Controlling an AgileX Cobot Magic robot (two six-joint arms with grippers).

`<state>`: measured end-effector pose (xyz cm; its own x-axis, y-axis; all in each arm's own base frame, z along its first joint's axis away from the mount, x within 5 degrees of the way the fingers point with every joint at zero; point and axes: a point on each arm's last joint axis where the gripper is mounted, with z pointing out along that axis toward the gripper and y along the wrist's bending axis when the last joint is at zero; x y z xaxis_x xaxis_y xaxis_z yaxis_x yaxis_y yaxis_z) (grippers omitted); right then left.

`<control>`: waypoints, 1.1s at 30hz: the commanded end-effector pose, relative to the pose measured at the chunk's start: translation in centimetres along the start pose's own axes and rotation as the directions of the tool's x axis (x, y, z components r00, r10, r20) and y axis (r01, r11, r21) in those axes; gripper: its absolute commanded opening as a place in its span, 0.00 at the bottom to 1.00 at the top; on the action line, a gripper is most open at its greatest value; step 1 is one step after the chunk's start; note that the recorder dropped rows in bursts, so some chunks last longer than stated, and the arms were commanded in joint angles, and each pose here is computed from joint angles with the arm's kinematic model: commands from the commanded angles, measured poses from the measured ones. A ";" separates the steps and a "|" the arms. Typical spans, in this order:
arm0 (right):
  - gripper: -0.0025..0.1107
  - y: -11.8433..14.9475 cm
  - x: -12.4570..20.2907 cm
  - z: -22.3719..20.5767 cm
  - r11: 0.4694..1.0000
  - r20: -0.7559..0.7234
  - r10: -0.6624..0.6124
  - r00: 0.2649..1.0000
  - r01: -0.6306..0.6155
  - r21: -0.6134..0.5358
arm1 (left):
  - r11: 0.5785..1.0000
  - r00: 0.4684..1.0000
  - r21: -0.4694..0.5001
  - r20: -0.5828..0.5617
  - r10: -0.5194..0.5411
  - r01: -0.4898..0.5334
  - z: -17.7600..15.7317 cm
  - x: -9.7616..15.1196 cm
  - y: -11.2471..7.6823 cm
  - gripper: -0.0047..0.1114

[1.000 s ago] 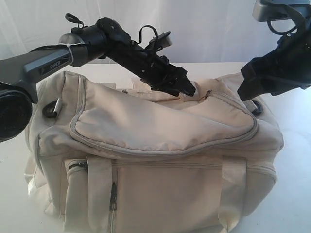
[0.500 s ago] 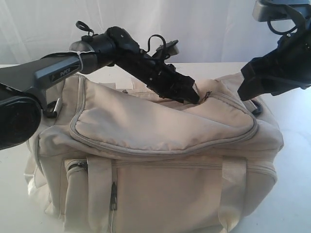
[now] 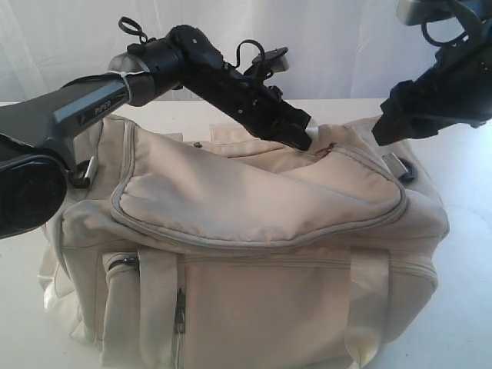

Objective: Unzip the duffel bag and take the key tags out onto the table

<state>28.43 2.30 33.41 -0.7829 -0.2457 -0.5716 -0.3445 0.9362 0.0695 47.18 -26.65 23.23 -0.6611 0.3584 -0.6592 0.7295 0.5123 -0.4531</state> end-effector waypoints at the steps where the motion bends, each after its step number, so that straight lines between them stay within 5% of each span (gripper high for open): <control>1: 0.57 0.1 -1.5 -0.3 0.984 0.149 -0.175 0.973 0.175 0.014 | 0.998 0.998 0.035 0.032 0.057 -0.058 -2.7 -1.8 -2.2 0.04; 10: 0.56 -1.1 -2.9 3.6 0.980 0.165 -0.200 0.966 0.198 0.027 | 0.993 0.991 -0.018 0.060 0.119 -0.118 -5.8 -3.2 -3.7 0.04; 33: 0.54 -2.5 -9.8 11.3 0.974 -0.002 -0.192 0.981 0.191 -0.120 | 0.989 0.988 -0.018 0.051 0.146 -0.145 -5.9 -3.1 -3.8 0.04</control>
<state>42.29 5.14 29.62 -0.6927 -0.4159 -0.5892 -0.5433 0.8382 0.0469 46.47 -24.87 28.43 -0.5514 0.4099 -0.7266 0.7982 0.5124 -0.3167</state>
